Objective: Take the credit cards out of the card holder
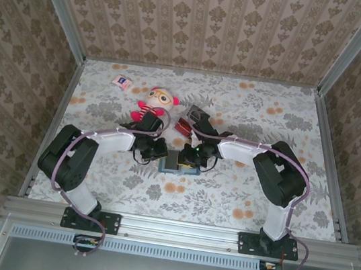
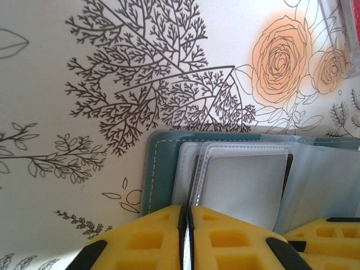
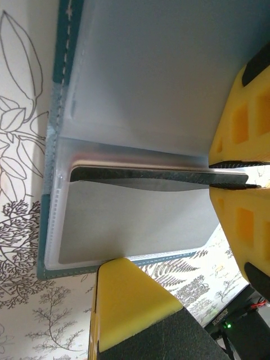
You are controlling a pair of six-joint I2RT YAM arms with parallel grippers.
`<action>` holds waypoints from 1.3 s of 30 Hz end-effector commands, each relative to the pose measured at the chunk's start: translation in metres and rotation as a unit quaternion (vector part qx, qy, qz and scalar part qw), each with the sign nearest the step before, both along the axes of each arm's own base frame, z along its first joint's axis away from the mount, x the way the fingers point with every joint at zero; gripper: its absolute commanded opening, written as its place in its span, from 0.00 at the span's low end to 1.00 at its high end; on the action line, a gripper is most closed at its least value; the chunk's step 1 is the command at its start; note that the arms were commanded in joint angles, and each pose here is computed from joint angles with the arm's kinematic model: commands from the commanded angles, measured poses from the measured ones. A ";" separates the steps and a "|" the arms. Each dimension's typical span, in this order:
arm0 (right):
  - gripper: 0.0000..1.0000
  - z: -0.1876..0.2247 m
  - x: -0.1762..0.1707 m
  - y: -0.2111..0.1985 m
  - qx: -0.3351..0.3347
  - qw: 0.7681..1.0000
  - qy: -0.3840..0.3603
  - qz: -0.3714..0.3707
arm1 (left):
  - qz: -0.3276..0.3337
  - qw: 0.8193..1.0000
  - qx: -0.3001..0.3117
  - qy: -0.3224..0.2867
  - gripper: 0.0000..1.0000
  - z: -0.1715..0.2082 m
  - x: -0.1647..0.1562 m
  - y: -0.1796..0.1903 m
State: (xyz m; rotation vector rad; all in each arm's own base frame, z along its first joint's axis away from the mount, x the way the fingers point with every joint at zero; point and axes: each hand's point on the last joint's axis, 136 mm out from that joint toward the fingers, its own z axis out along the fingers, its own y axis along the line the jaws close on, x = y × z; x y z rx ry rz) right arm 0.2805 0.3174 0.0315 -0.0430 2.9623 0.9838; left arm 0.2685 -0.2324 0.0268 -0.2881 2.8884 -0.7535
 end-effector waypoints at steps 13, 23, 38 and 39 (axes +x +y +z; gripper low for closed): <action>0.19 -0.015 -0.003 0.011 0.025 0.999 0.032 0.003 | 0.004 0.999 0.017 0.033 0.10 -0.023 -0.021 0.009; 0.13 -0.013 0.005 0.010 0.044 0.999 0.029 -0.013 | 0.002 0.999 0.016 0.040 0.05 -0.029 -0.028 0.010; 0.21 -0.007 0.020 0.002 0.046 0.997 -0.006 -0.056 | 0.002 0.999 0.009 0.045 0.08 -0.023 -0.049 0.010; 0.21 -0.008 0.020 0.002 0.046 0.997 -0.005 -0.056 | 0.001 0.999 0.009 0.046 0.08 -0.024 -0.049 0.009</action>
